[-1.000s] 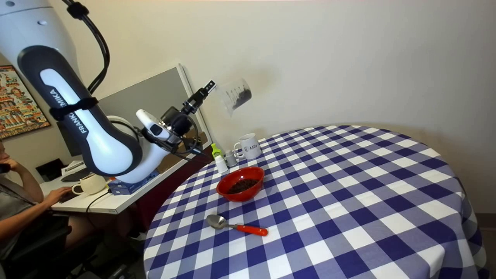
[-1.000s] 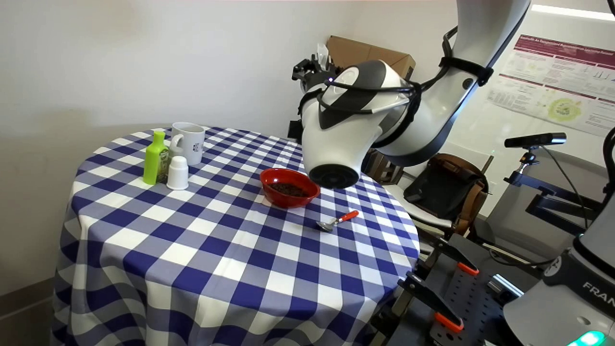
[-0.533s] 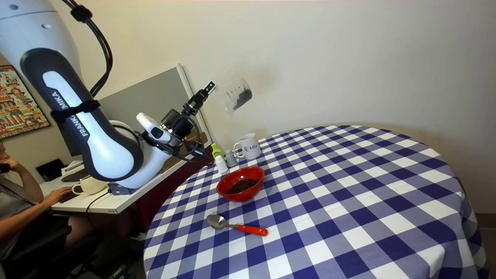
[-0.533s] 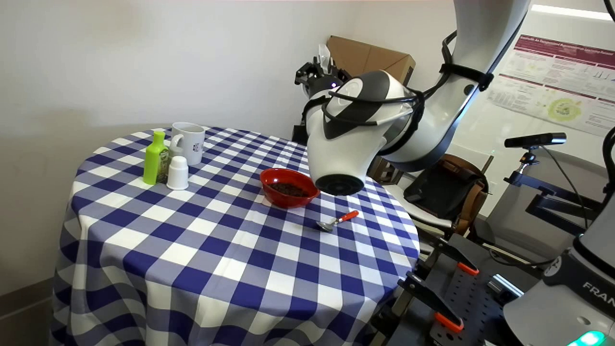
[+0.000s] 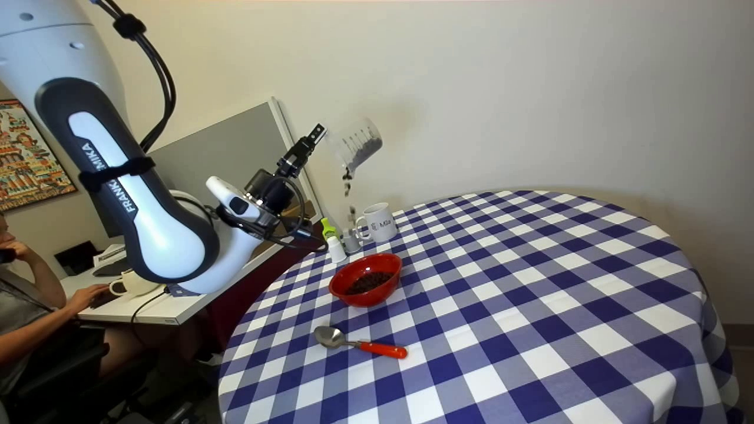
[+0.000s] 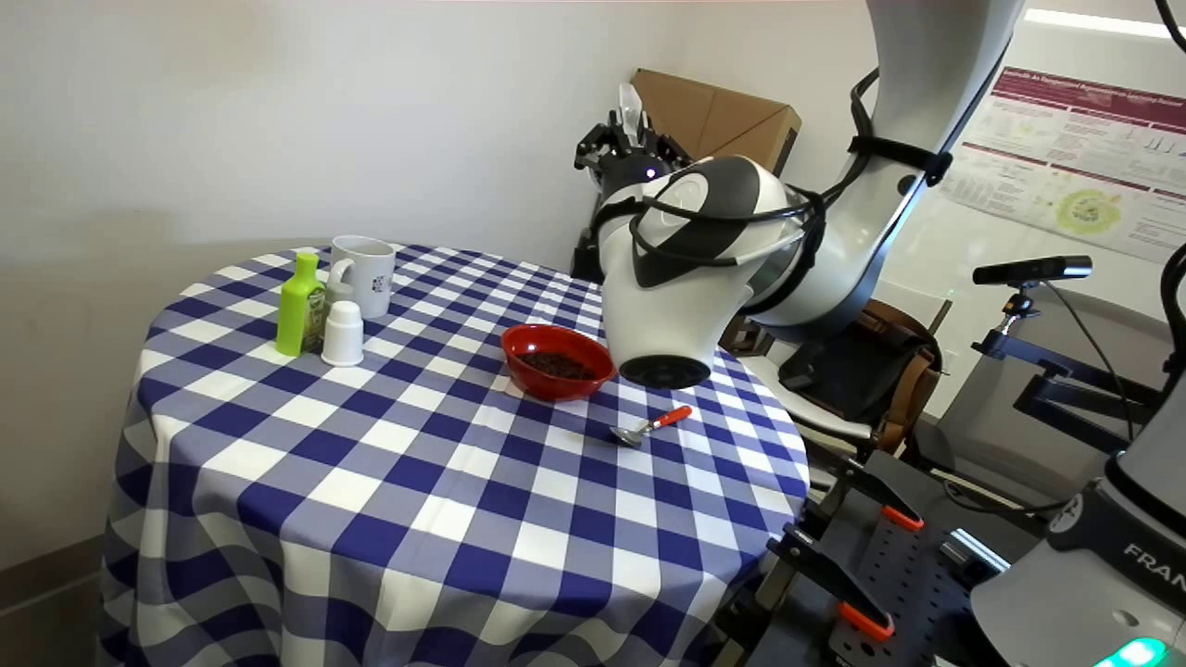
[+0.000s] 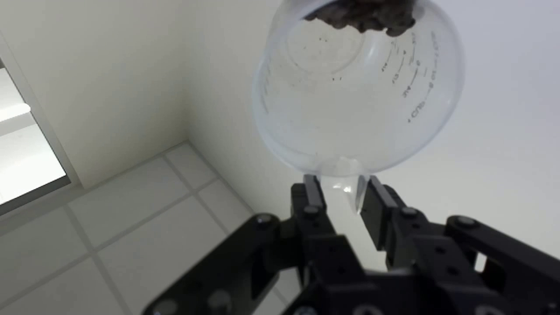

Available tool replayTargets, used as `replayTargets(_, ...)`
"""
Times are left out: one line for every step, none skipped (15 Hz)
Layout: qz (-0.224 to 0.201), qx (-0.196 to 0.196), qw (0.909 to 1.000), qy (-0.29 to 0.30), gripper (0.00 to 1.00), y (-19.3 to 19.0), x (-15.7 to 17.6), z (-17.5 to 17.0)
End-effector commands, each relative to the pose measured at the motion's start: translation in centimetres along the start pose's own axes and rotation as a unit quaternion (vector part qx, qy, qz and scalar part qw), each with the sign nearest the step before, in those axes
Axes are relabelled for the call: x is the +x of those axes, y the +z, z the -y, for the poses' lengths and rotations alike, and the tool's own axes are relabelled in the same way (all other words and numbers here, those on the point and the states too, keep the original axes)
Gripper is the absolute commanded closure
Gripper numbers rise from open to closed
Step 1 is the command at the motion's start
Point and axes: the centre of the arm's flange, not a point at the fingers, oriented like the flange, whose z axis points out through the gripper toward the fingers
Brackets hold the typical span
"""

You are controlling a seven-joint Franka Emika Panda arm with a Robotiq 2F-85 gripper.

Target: Pour the contents in the jug into the red bowl

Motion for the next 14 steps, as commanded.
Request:
replayTargets(-0.024, 0.003, 0.9995, 0.019, 0.90, -0.05, -0.35, -0.75)
replayTargets(-0.024, 0.002, 0.9995, 0.019, 0.90, -0.05, -0.36, -0.77)
replayTargets(-0.025, 0.002, 0.9995, 0.019, 0.90, -0.03, -0.36, -0.77)
replayTargets(-0.025, 0.002, 0.9995, 0.019, 0.90, -0.03, -0.37, -0.77)
replayTargets(-0.026, 0.002, 0.9995, 0.019, 0.90, -0.01, -0.37, -0.77)
replayTargets(-0.027, 0.002, 0.9994, 0.019, 0.90, -0.01, -0.37, -0.77)
replayTargets(-0.029, 0.002, 0.9994, 0.020, 0.90, -0.01, -0.37, -0.76)
replayTargets(-0.032, 0.004, 0.9993, 0.021, 0.90, -0.02, -0.34, -0.73)
replayTargets(-0.034, 0.007, 0.9991, 0.022, 0.90, -0.03, -0.30, -0.68)
replayTargets(-0.036, 0.008, 0.9991, 0.023, 0.90, -0.03, -0.25, -0.64)
replayTargets(-0.039, 0.010, 0.9989, 0.024, 0.90, -0.04, -0.21, -0.59)
replayTargets(-0.042, 0.012, 0.9987, 0.025, 0.90, -0.03, -0.17, -0.56)
replayTargets(-0.044, 0.013, 0.9986, 0.026, 0.90, -0.03, -0.13, -0.53)
replayTargets(-0.047, 0.015, 0.9984, 0.026, 0.90, -0.03, -0.11, -0.50)
